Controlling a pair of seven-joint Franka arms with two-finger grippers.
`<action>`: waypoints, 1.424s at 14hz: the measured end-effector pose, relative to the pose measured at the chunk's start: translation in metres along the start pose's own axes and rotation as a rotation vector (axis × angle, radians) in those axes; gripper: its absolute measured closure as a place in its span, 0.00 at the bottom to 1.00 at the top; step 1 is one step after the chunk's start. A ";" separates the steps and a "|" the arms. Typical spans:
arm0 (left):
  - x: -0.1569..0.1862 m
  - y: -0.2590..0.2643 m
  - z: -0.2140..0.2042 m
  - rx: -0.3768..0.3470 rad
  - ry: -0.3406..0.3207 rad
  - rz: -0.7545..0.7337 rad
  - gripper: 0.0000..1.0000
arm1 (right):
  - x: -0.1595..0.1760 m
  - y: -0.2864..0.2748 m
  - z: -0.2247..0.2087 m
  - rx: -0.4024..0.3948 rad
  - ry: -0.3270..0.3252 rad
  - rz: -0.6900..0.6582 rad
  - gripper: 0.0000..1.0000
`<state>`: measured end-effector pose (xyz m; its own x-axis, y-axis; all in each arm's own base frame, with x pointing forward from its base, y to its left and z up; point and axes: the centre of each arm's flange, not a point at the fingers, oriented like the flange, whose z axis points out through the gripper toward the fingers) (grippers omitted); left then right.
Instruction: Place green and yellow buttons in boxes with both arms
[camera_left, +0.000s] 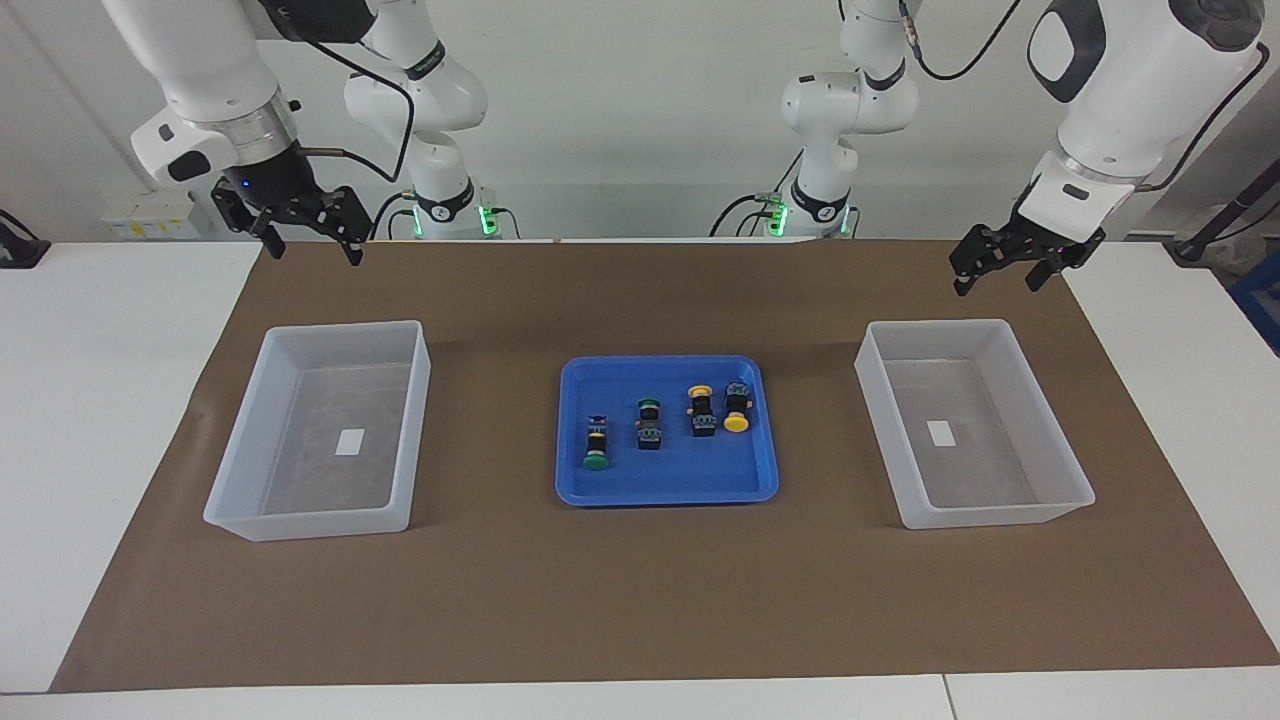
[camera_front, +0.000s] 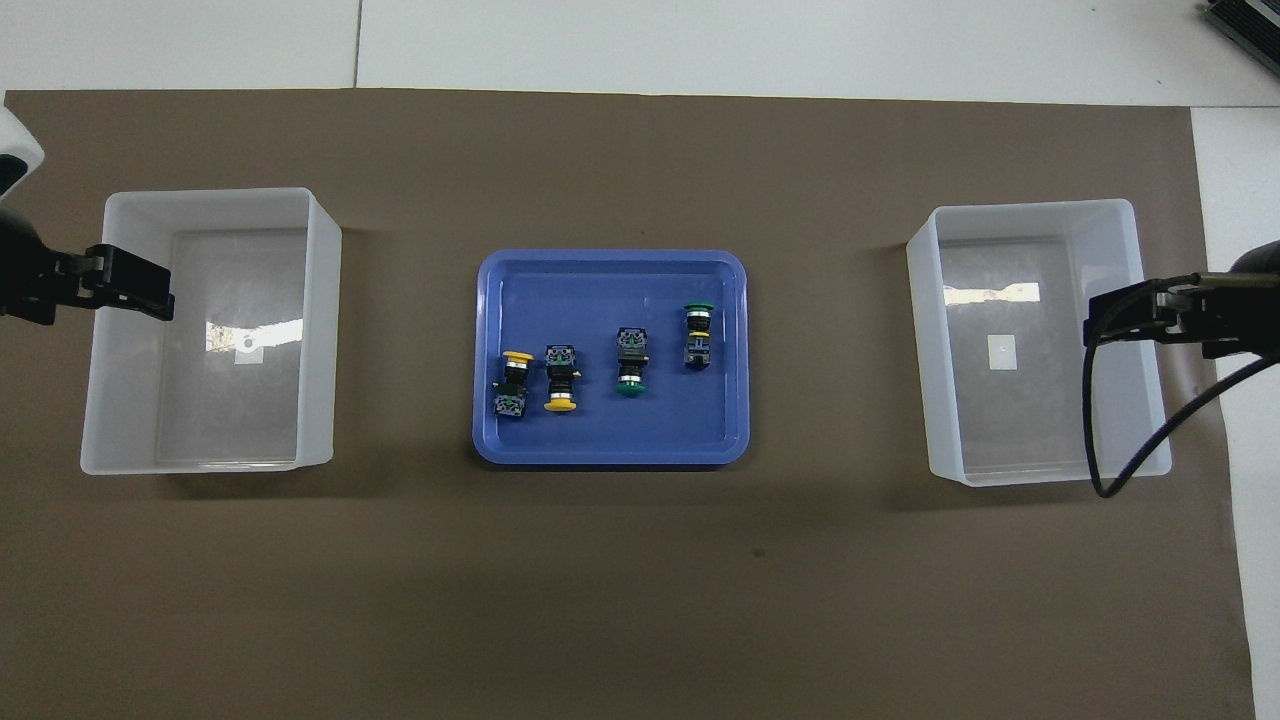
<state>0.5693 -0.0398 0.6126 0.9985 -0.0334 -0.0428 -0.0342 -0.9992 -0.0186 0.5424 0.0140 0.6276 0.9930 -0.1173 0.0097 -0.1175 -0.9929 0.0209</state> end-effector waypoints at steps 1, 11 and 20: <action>0.000 0.007 0.002 0.001 -0.004 0.012 0.00 | 0.002 -0.001 0.002 0.002 0.010 -0.002 0.00; 0.008 0.049 0.038 -0.049 0.013 -0.083 0.00 | 0.034 -0.062 0.056 0.024 0.083 -0.081 0.00; 0.012 0.143 0.114 -0.095 0.076 -0.185 0.00 | 0.040 -0.192 0.134 0.050 0.098 -0.102 0.00</action>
<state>0.5720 -0.1810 0.4959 0.9879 0.1525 0.0279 0.1501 -0.9858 0.0752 0.6058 0.1973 0.4899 0.9940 -0.0157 0.1079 -0.0133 -0.9997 -0.0226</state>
